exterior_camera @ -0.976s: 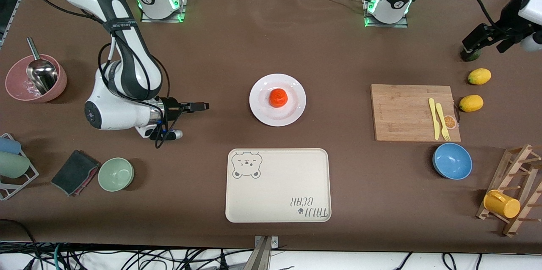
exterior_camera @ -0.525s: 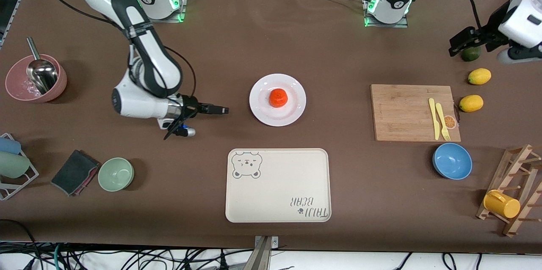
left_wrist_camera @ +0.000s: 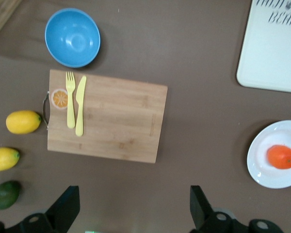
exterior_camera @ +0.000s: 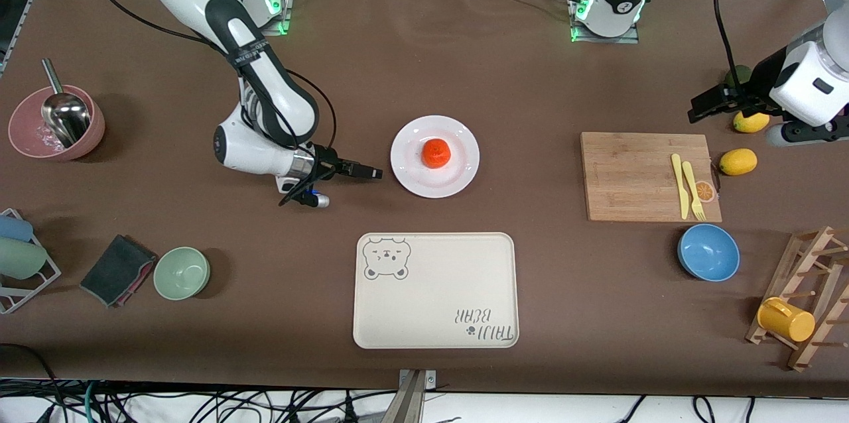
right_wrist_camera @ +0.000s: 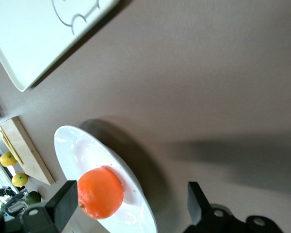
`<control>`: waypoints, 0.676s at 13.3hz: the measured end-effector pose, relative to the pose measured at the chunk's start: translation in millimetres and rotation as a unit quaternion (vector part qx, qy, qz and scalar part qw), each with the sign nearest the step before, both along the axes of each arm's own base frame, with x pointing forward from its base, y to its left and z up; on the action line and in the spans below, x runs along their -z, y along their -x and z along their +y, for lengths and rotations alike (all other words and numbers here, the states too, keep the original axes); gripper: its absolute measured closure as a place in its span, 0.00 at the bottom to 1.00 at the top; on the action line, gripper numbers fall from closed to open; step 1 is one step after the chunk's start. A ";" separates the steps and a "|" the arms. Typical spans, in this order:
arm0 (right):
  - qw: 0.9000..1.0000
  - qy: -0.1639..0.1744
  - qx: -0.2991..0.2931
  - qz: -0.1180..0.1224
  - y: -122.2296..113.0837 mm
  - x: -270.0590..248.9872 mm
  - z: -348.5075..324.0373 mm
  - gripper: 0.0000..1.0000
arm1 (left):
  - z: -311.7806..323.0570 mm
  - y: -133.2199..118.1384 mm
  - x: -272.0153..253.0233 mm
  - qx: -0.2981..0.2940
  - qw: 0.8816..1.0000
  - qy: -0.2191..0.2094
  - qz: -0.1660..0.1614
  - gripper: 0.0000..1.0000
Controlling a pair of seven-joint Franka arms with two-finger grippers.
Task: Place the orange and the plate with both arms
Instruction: 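Grasp the white plate rim with the right gripper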
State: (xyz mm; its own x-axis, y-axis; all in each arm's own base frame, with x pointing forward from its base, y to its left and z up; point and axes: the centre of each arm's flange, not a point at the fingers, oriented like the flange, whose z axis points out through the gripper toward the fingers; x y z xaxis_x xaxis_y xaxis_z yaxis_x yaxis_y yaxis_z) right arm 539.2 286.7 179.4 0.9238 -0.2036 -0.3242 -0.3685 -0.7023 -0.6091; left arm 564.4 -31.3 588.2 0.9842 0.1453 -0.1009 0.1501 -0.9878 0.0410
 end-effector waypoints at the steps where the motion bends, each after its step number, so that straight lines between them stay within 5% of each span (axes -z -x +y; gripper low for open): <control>1: 1.000 -0.001 0.004 0.001 2.6 4.7 6.7 0.00 | 0.3 -1.1 -1.8 -0.001 1.000 -0.001 -0.005 0.00; 9: 0.999 0.005 -0.036 -0.037 11.0 23.9 33.7 0.00 | -1.1 -1.9 -2.3 0.000 1.000 -0.001 -0.008 0.00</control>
State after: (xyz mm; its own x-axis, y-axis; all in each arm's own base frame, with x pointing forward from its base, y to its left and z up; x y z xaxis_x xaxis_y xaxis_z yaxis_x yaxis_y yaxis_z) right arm 528.2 320.4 155.5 0.9574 -0.1389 -0.2532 -0.2716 -0.7308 -0.6262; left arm 566.2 -32.4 590.6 0.9858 0.1447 -0.0853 0.1486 -0.9880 0.0415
